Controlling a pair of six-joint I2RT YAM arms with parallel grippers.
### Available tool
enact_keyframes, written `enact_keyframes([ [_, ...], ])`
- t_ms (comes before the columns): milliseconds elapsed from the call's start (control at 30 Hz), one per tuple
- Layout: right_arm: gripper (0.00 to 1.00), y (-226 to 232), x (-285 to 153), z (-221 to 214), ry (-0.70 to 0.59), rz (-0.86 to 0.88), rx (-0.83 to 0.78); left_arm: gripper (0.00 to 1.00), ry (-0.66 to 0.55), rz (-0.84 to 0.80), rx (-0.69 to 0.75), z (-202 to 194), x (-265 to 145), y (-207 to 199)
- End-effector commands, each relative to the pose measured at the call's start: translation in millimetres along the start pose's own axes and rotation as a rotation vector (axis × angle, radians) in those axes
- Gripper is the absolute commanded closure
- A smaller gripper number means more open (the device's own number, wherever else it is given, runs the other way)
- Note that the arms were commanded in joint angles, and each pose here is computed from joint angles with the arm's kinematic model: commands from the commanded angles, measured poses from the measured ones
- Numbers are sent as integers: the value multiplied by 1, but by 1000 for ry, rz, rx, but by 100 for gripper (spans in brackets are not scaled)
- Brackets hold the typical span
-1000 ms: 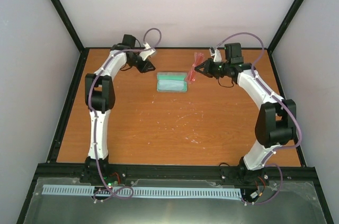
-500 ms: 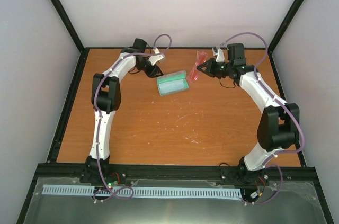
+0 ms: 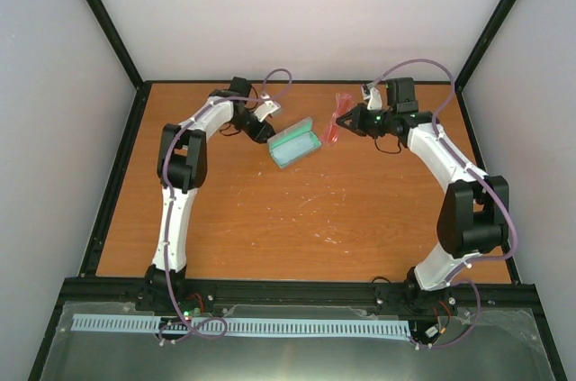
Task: Organize the sunglasses
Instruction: Adjust the sunglasses case at the center of the board, then place the sunglasses in the sunglasses case.
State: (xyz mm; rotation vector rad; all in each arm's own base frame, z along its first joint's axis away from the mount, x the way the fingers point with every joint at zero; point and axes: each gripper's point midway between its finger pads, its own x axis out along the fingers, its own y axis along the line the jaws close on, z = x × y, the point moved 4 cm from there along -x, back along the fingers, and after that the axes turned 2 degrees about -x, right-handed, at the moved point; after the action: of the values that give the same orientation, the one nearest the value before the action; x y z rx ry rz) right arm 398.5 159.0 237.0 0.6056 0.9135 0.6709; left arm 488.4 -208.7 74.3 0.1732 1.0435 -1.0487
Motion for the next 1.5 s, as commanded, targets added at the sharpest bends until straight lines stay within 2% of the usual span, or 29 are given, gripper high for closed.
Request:
enact_keyframes([
  [0,97,-15,6,-3,29,-45,13,69,-16,-40,-28,4,-3,-12],
  [200,97,-32,24,-5,75,-59,34,69,-28,-66,-47,6,-1,-19],
  [567,97,-45,67,-4,146,74,47,69,-46,-111,-67,9,4,-34],
  [1000,97,-51,130,-25,260,138,51,69,-51,-110,-73,7,2,-40],
  [1467,97,-63,162,-36,308,142,103,69,-61,-111,-66,7,-2,-44],
])
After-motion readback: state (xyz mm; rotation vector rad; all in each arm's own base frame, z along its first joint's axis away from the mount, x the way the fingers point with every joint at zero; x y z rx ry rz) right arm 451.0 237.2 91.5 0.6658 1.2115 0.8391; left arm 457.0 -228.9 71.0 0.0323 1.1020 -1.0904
